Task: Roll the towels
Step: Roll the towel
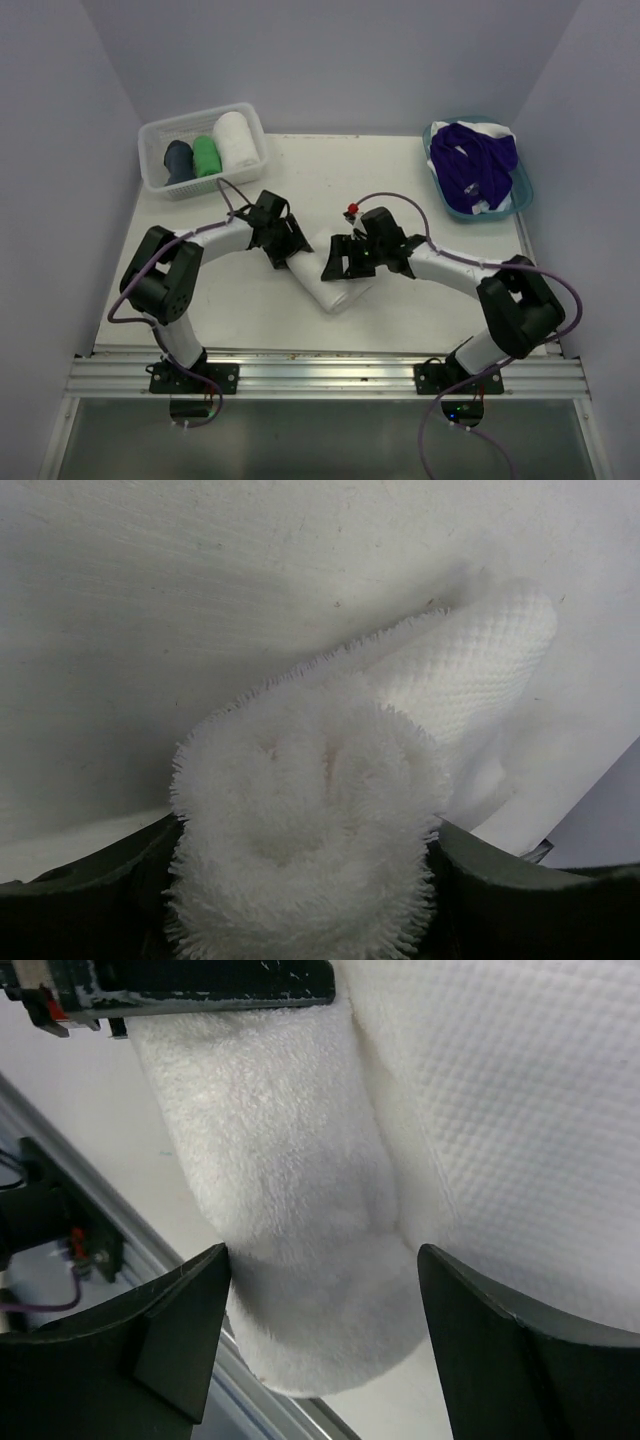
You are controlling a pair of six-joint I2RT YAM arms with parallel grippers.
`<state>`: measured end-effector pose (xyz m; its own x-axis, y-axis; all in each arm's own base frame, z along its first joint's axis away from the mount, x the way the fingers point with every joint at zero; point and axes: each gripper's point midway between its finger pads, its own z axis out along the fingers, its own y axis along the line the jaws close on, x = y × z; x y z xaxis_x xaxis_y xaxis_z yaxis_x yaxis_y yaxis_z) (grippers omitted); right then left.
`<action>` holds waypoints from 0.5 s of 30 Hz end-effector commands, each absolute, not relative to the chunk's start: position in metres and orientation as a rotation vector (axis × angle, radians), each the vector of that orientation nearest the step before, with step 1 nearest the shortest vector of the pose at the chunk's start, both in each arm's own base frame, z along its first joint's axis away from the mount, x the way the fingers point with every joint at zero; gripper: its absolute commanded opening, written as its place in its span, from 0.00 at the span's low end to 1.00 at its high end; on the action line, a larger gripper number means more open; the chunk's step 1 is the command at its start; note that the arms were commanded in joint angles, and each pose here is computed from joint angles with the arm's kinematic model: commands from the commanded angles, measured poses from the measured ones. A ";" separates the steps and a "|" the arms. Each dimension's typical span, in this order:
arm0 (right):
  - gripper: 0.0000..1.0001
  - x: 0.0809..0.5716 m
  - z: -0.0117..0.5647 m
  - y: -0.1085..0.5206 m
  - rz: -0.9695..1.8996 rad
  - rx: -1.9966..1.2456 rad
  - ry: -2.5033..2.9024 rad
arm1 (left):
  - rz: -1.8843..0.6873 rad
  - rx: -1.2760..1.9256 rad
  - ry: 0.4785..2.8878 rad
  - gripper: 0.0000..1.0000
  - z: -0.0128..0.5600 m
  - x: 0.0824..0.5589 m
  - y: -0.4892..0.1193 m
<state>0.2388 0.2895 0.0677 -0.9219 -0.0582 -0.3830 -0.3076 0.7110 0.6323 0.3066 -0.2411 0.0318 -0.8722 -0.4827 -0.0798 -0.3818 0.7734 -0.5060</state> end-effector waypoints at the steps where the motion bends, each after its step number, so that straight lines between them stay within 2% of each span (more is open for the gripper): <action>1: 0.78 0.250 0.094 0.257 0.639 -0.353 2.524 | -0.646 -0.630 2.854 0.65 0.018 0.293 -0.237; 5: 0.80 0.258 0.124 0.255 0.256 -0.519 2.351 | -0.629 -0.629 2.865 0.65 0.016 0.290 -0.236; 10: 0.80 0.242 0.138 0.287 0.072 -0.723 2.207 | -0.623 -0.638 2.866 0.65 0.016 0.290 -0.235; 15: 0.81 0.223 0.126 0.315 -0.102 -0.927 2.093 | -0.623 -0.635 2.874 0.65 0.016 0.290 -0.235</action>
<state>0.2150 0.3268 0.1262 -0.4774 -0.5215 -0.7073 -0.6187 0.7710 -0.1509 0.3054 -0.2429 0.0302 -0.8810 -0.4682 -0.0687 -0.3770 0.7822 -0.4960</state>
